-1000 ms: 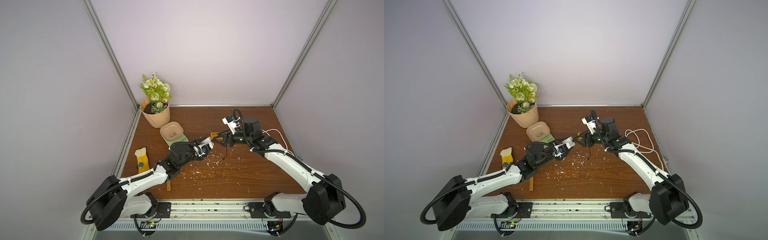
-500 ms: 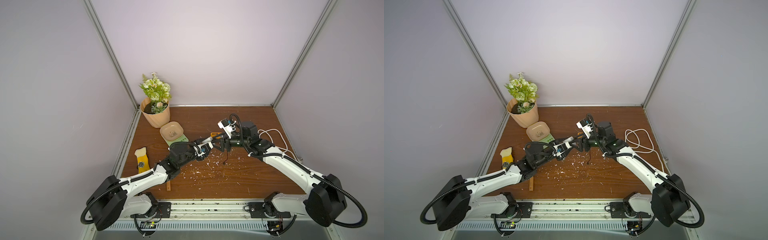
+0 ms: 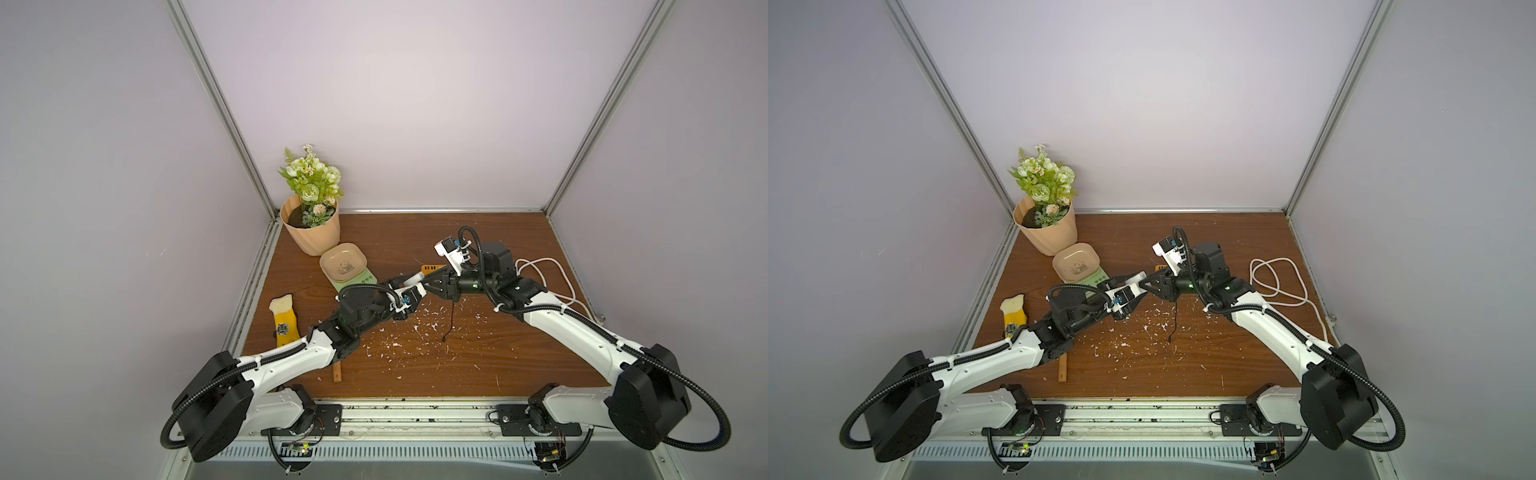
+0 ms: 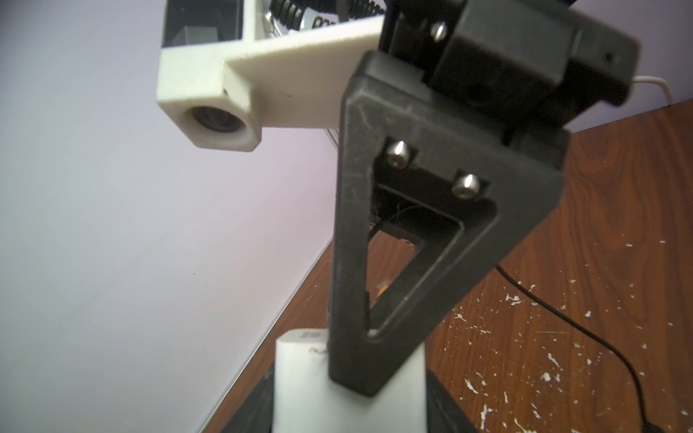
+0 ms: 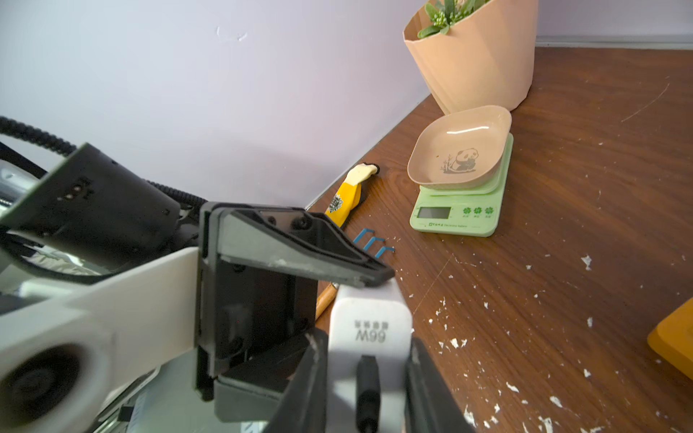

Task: Charge the electronic scale
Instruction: Insert the plug into the socket, then pick up the charging cable from the center of the board.

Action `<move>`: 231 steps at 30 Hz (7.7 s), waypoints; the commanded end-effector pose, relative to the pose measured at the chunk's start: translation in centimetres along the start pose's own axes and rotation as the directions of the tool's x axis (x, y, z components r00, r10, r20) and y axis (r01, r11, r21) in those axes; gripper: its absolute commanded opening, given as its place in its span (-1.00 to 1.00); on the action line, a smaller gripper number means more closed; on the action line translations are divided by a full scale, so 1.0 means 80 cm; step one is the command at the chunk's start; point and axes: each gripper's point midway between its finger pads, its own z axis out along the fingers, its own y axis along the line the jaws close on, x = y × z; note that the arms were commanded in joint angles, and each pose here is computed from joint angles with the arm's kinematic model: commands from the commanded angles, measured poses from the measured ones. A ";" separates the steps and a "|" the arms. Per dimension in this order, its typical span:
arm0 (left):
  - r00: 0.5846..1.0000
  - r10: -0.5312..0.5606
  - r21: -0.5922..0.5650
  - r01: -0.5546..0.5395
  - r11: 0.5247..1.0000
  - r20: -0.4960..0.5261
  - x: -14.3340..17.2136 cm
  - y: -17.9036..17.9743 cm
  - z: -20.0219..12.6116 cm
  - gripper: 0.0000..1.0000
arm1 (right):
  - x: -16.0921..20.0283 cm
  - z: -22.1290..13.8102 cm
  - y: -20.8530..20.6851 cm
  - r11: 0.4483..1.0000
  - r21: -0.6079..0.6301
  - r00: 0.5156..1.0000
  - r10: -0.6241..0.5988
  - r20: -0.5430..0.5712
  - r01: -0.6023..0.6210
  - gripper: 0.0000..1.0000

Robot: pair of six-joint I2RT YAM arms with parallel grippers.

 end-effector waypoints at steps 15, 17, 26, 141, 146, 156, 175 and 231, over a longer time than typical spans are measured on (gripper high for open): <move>0.995 -0.050 -0.190 0.065 0.980 0.082 -0.033 0.061 -0.034 0.79 | -0.048 -0.044 -0.114 0.801 0.598 0.999 -0.021 0.042 -0.008 -0.82; 0.994 -0.077 -0.217 0.091 0.972 0.075 -0.026 0.071 -0.040 0.79 | -0.051 -0.049 -0.135 0.742 0.669 0.999 0.006 0.049 -0.037 -0.82; 0.990 -0.121 -0.289 0.136 0.948 0.067 -0.006 0.080 -0.053 0.82 | -0.050 -0.045 -0.216 0.527 0.840 0.990 0.114 0.078 -0.127 -0.89; 0.956 -0.294 -0.240 0.283 0.929 -0.013 0.025 0.065 -0.035 0.85 | 0.124 -0.049 -0.166 0.676 0.631 0.914 0.378 0.147 -0.381 0.46; 0.955 -0.297 -0.249 0.282 0.927 -0.023 0.028 0.066 -0.035 0.85 | 0.144 -0.032 -0.168 0.671 0.628 0.903 0.410 0.129 -0.394 0.37; 0.953 -0.301 -0.247 0.285 0.926 -0.029 0.031 0.065 -0.035 0.85 | 0.170 -0.010 -0.178 0.654 0.643 0.888 0.451 0.092 -0.399 -0.05; 0.940 -0.338 -0.239 0.317 0.918 -0.049 0.039 0.059 -0.032 0.85 | 0.166 0.016 -0.166 0.701 0.592 0.902 0.419 0.108 -0.397 -0.93; 0.768 -0.597 0.241 0.639 0.730 -0.231 0.110 0.011 0.039 -0.57 | 0.016 0.045 -0.097 0.950 0.107 0.892 0.231 0.389 -0.293 -1.00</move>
